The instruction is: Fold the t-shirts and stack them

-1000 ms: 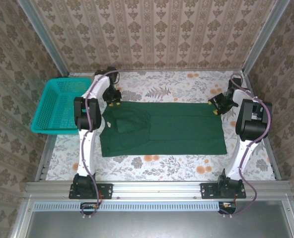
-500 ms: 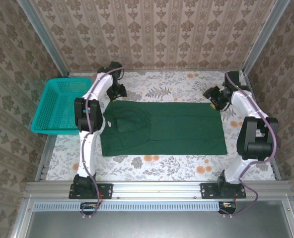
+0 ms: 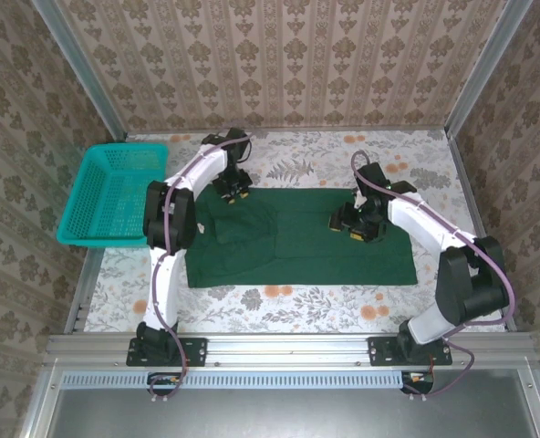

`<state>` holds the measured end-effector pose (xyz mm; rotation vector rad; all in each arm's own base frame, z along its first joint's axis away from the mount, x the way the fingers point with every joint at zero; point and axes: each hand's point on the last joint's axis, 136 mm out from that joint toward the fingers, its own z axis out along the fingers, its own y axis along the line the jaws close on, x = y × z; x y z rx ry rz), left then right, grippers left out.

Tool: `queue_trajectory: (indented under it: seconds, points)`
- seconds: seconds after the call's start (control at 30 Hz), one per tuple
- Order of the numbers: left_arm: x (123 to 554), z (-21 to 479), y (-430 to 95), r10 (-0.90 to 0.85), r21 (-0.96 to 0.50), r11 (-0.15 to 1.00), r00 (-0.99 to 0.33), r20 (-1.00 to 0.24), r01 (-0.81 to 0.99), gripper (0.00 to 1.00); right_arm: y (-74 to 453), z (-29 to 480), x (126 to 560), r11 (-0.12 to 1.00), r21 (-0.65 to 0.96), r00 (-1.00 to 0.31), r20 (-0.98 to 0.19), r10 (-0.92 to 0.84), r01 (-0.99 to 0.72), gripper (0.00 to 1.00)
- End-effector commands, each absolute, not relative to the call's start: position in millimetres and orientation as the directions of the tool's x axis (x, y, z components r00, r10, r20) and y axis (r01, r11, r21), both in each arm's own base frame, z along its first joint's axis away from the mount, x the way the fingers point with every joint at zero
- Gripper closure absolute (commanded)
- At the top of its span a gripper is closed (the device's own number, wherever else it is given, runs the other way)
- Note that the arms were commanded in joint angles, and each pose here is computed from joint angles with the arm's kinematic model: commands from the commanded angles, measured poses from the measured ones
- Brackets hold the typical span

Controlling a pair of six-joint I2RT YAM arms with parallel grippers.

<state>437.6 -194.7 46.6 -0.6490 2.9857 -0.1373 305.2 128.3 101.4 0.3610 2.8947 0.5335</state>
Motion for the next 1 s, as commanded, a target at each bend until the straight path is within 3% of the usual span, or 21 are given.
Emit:
queue_trajectory:
  seconds: [0.0, 0.17, 0.3, 0.47, 0.6, 0.7, 0.8, 0.97]
  points:
    - [437.1, 26.9, -190.5, -0.520, -0.050, 0.853, -0.854, -0.008, -0.520, 0.69, 118.2, 116.3, 278.2, 0.947, 0.295, -0.977, -0.127, 0.171, 0.127, 0.38]
    - [470.7, 3.0, -226.1, -0.468, -0.120, 0.876, -0.884, 0.021, -0.467, 0.67, 118.5, 128.2, 260.9, 0.923, 0.354, -0.964, -0.157, 0.216, 0.149, 0.37]
    - [524.7, 5.0, -268.0, -0.460, -0.333, 0.846, -0.886, -0.060, -0.417, 0.66, 111.6, 125.5, 248.4, 0.921, 0.348, -0.955, -0.171, 0.244, 0.173, 0.36]
    - [603.4, 36.1, -333.9, -0.475, -0.694, 0.689, -0.854, -0.215, -0.208, 0.60, 95.9, 128.2, 242.1, 0.937, 0.281, -0.945, -0.192, 0.265, 0.206, 0.36]
    - [640.3, 86.0, -368.2, -0.521, -0.837, 0.546, -0.795, -0.310, -0.031, 0.49, 98.7, 131.9, 243.7, 0.910, 0.319, -0.921, -0.198, 0.337, 0.264, 0.36]
    - [644.9, 129.2, -377.4, -0.541, -0.875, 0.481, -0.769, -0.341, 0.050, 0.38, 114.3, 125.6, 249.0, 0.890, 0.368, -0.914, -0.193, 0.356, 0.269, 0.37]
    - [629.8, 176.0, -378.6, -0.477, -0.858, 0.496, -0.783, -0.399, 0.135, 0.23, 133.2, 110.9, 255.8, 0.883, 0.377, -0.924, -0.145, 0.354, 0.280, 0.42]
    - [583.7, 227.7, -351.6, -0.352, -0.747, 0.638, -0.794, -0.496, 0.184, 0.15, 163.2, 82.3, 273.8, 0.904, 0.339, -0.947, -0.094, 0.308, 0.261, 0.47]
